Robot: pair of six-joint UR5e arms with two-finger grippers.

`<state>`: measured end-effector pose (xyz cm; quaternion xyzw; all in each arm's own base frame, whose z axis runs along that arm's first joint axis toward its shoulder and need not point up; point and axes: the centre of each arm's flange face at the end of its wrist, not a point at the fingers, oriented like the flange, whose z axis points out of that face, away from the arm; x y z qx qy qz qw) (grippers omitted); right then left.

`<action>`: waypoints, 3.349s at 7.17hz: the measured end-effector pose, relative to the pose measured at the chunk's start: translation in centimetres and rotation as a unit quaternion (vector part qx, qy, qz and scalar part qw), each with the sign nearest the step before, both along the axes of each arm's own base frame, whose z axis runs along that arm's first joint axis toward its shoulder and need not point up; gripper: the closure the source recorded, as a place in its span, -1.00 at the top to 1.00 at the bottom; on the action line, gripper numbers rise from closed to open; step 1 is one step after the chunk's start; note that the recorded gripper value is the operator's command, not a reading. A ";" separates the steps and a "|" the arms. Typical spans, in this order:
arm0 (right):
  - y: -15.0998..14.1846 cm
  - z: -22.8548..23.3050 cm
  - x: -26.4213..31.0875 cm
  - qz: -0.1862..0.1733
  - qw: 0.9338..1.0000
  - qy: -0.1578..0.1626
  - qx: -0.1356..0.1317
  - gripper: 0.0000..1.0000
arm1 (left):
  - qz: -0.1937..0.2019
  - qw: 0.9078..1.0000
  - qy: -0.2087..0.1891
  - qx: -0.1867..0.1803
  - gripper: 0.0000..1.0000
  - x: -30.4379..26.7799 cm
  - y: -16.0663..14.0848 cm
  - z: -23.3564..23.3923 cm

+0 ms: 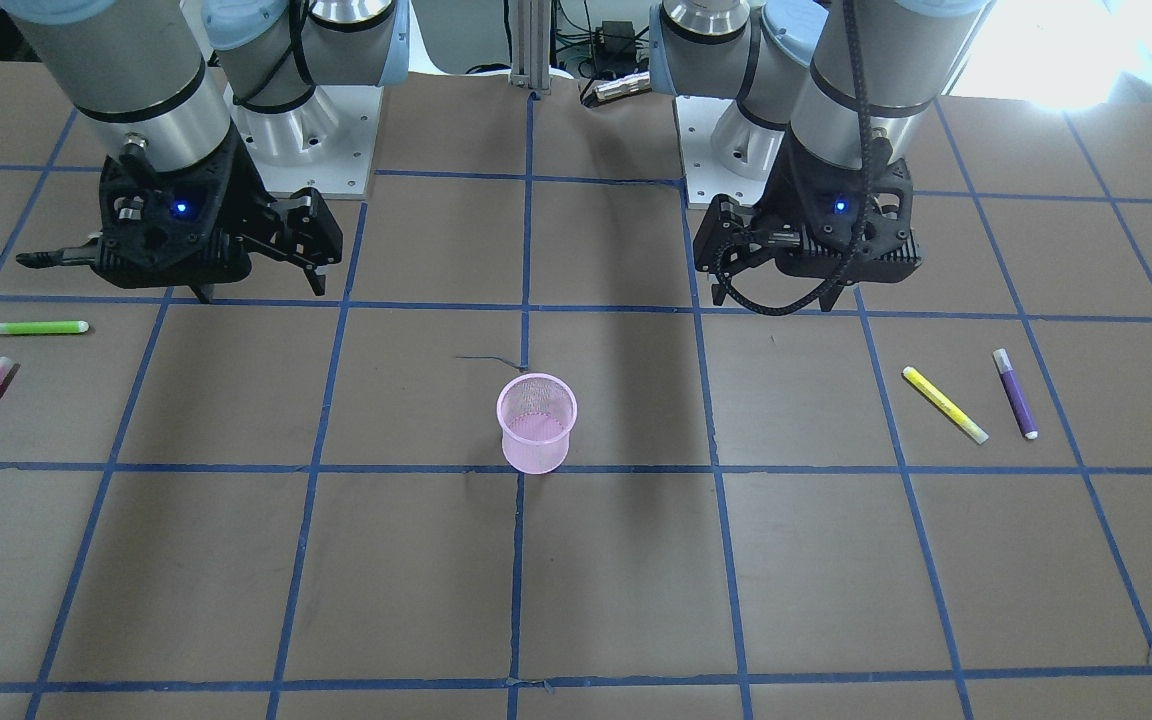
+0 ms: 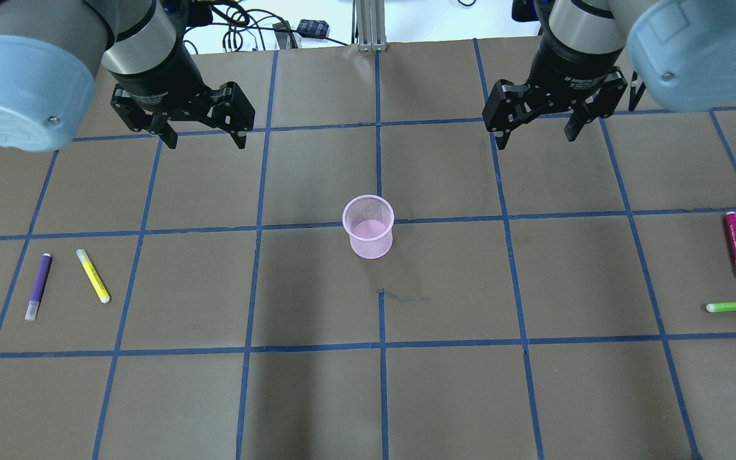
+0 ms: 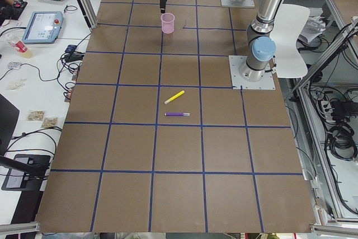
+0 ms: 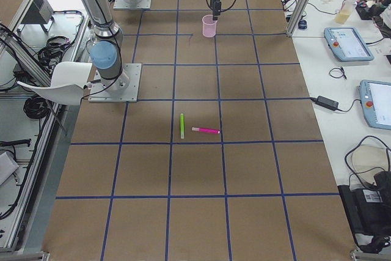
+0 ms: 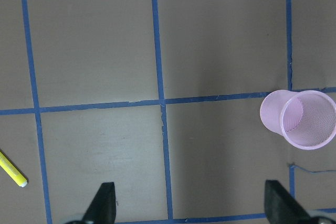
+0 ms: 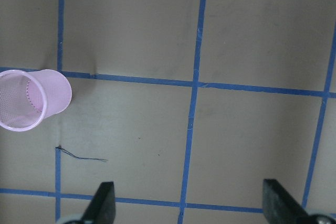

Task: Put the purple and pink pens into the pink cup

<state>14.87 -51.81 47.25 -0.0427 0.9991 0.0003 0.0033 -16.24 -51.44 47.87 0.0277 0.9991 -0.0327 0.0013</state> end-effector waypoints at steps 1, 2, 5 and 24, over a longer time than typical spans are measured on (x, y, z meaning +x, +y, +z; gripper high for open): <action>-0.3 -0.1 -1.3 -0.010 1.000 0.004 0.001 1.00 | -0.001 1.000 0.000 0.000 1.00 0.0 0.0 0.0; -0.9 -0.4 -3.5 -0.013 1.000 0.006 0.004 1.00 | -0.002 1.000 0.000 -0.001 1.00 0.1 0.0 0.0; -2.6 -4.2 -17.1 -0.013 0.999 -0.007 0.029 1.00 | 0.021 1.000 0.000 0.000 1.00 2.6 -0.4 -0.2; -3.1 -28.8 -45.0 -0.019 0.996 0.013 0.087 -1.00 | -0.004 0.998 0.021 0.061 -0.61 45.7 0.6 -30.3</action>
